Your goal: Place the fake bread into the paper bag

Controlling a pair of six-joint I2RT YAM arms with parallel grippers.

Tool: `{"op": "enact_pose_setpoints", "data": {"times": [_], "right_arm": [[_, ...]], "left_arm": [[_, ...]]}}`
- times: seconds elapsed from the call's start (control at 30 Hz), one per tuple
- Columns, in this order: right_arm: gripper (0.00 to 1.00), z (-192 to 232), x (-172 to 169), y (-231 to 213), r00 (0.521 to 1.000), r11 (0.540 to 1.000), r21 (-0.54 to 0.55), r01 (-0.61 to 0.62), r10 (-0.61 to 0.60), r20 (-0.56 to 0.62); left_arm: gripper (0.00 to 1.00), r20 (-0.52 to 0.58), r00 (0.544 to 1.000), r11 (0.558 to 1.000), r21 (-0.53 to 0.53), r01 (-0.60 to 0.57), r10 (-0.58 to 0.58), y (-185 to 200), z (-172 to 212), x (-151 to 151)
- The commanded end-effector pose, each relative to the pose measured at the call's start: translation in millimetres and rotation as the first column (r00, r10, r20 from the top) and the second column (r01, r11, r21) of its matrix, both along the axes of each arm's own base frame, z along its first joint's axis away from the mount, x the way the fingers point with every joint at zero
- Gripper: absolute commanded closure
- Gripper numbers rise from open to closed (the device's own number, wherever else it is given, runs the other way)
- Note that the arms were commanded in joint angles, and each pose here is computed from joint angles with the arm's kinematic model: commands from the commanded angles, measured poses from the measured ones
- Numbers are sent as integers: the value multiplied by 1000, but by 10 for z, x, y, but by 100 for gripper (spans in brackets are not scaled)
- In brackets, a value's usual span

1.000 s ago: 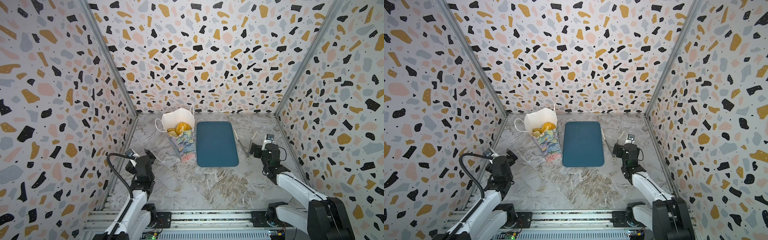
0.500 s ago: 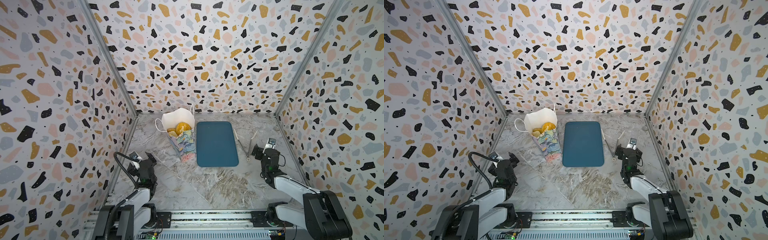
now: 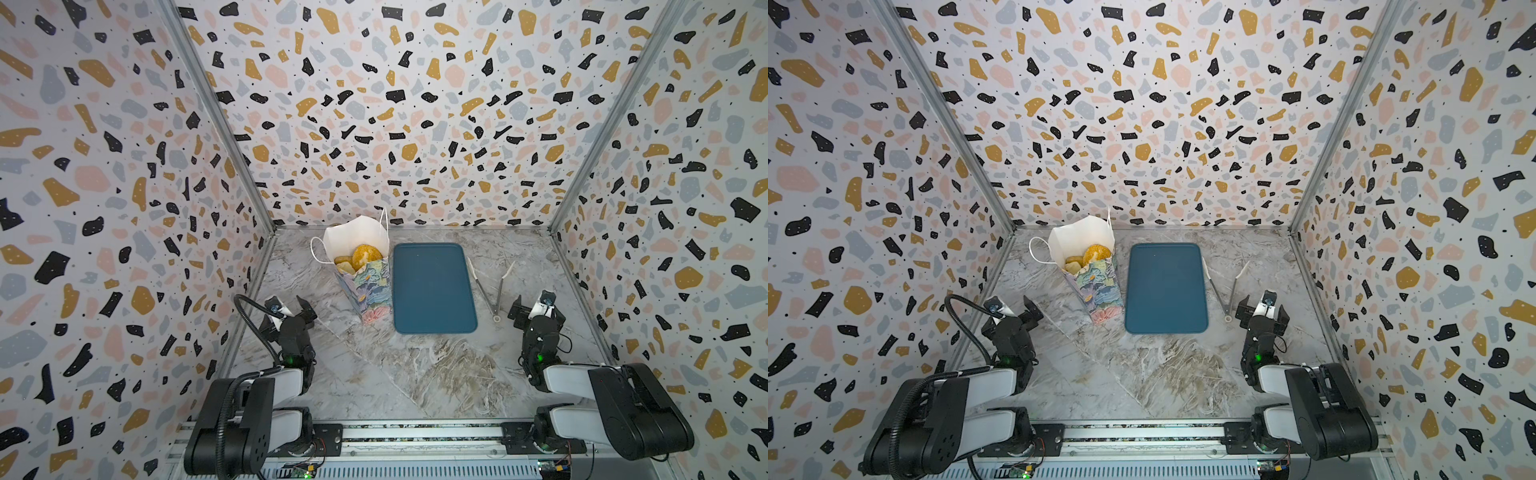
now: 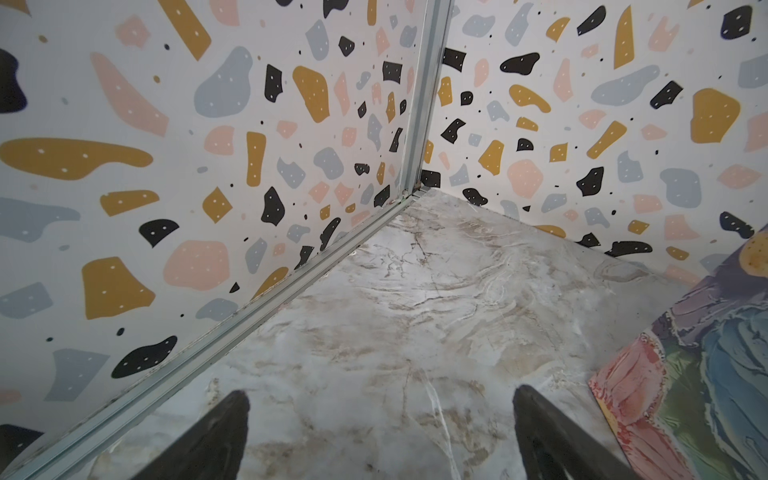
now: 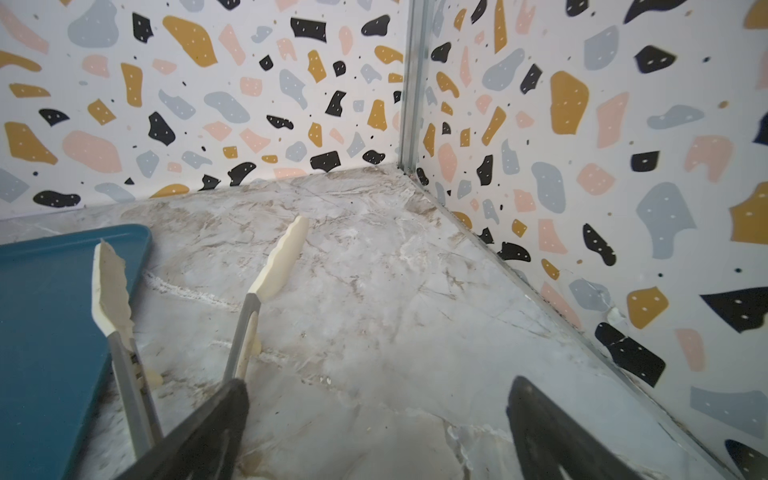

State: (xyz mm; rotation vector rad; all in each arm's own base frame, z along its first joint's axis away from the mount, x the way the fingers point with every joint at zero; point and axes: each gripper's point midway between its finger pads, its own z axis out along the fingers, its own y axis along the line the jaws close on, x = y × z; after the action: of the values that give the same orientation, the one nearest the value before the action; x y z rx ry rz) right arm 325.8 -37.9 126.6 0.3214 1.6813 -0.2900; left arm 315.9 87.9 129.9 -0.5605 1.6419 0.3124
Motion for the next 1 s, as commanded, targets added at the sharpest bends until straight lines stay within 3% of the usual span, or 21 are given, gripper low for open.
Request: {"op": "enact_pose_setpoints", "data": {"times": [0.0, 0.27, 0.3, 0.4, 0.5, 0.67, 0.77, 0.97], "right_arm": [[1, 305, -94, -84, 985, 999, 1, 36, -36, 171], [1, 257, 88, 80, 992, 998, -41, -56, 60, 114], [1, 250, 121, 108, 992, 996, -46, -71, 76, 105], [1, 227, 177, 136, 992, 995, -52, -85, 89, 85], [1, 242, 224, 189, 989, 992, -58, -114, 119, 84], [1, 80, 343, 445, 963, 959, -100, -266, 269, 8], [1, 125, 275, 512, 944, 942, -121, -314, 323, 60], [1, 66, 367, 476, 951, 948, -93, -303, 307, 26]], "left_arm": [[0, 49, 998, 999, 29, 27, -28, -57, 168, 80], [1, 8, 981, 976, 106, 193, -195, -390, 100, 245], [1, 45, 975, 969, 128, 210, -217, -431, 129, 231], [1, -12, 975, 967, 122, 222, -222, -451, 49, 249], [1, 13, 975, 968, 125, 219, -223, -453, 80, 239], [1, 6, 975, 968, 121, 220, -223, -453, 77, 243], [1, 4, 974, 967, 122, 223, -225, -457, 72, 242], [1, 5, 974, 967, 121, 223, -226, -459, 75, 243]]}}
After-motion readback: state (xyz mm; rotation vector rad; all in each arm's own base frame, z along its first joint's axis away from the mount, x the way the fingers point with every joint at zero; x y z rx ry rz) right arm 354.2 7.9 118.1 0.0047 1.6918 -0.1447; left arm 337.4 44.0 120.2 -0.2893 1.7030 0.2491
